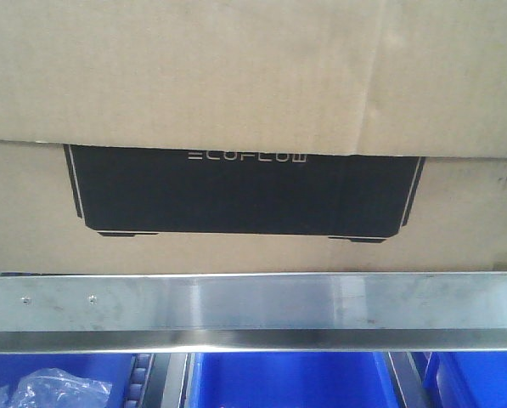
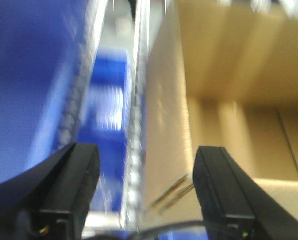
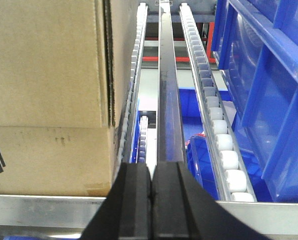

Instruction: Grab box from left shelf to table start

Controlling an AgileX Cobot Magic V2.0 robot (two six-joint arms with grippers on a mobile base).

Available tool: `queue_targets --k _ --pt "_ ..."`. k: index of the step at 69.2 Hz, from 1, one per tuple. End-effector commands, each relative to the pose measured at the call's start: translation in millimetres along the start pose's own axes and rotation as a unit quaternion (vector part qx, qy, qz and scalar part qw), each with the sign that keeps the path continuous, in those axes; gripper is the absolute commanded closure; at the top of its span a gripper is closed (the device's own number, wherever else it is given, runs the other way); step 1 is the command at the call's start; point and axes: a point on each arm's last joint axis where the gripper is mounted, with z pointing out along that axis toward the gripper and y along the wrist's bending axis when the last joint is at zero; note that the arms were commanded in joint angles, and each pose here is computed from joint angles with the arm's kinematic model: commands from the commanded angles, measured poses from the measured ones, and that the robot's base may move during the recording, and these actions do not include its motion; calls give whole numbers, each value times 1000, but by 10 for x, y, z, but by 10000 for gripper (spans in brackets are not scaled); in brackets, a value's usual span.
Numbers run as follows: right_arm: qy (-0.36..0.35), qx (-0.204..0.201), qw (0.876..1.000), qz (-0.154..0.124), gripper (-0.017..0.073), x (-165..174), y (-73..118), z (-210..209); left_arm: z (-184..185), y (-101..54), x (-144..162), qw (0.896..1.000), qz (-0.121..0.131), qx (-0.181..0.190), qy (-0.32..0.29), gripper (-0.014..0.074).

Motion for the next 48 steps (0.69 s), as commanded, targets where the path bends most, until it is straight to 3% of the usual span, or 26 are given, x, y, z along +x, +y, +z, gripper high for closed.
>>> queue_targets --k 1,9,20,36,48 --pt "-50 2 999 -3 499 -84 -4 -9 62 -103 -280 999 14 26 -16 275" --pt "-50 2 999 -3 499 -84 -4 -9 325 -230 -474 997 56 43 32 275" --pt "-54 2 999 -3 499 -91 -4 -10 713 -263 -628 993 75 25 84 275" --pt "-96 3 995 1 499 -178 -5 -24 1230 -291 -650 985 59 15 164 275" --pt "-134 0 991 16 499 -422 9 -89 1458 -287 -575 976 50 7 210 275"
